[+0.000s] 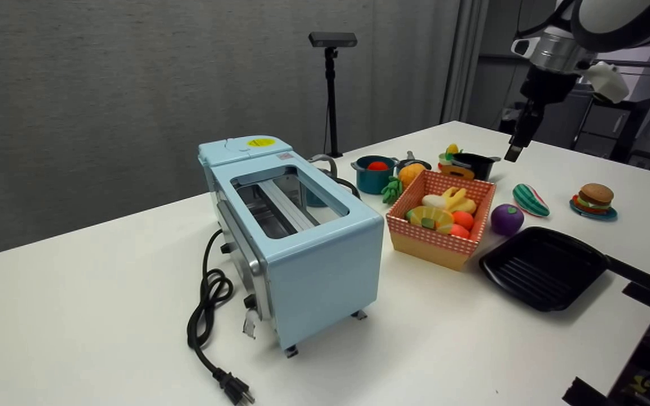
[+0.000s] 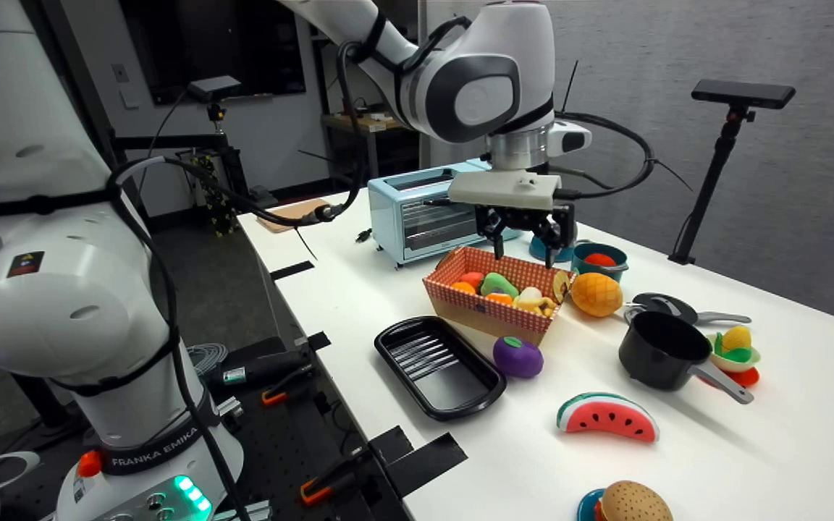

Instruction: Remove the banana plushie from the box and put it on the table

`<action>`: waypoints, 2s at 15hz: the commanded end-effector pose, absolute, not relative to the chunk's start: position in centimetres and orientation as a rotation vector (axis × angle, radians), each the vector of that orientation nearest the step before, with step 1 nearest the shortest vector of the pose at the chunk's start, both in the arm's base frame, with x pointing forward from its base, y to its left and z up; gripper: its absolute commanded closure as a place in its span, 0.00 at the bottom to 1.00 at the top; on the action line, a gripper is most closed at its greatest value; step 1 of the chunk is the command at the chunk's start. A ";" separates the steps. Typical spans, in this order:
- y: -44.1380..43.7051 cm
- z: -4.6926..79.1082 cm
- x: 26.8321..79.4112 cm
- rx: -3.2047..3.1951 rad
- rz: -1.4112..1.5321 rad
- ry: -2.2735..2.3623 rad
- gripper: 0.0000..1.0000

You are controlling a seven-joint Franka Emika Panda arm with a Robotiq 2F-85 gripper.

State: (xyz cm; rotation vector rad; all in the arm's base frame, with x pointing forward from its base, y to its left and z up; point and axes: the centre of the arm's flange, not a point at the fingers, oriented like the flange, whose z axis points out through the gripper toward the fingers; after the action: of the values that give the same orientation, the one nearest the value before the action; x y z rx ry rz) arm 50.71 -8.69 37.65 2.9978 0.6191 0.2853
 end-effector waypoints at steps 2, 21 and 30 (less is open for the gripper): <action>-6.4 38.3 51.3 2.960 0.302 0.627 0.11; -1.2 35.4 56.0 2.924 0.293 0.702 0.15; 0.0 33.8 59.4 2.921 0.309 0.693 0.11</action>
State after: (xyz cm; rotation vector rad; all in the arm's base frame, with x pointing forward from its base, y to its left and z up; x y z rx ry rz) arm 57.50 -0.59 34.23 2.9517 0.7106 0.2730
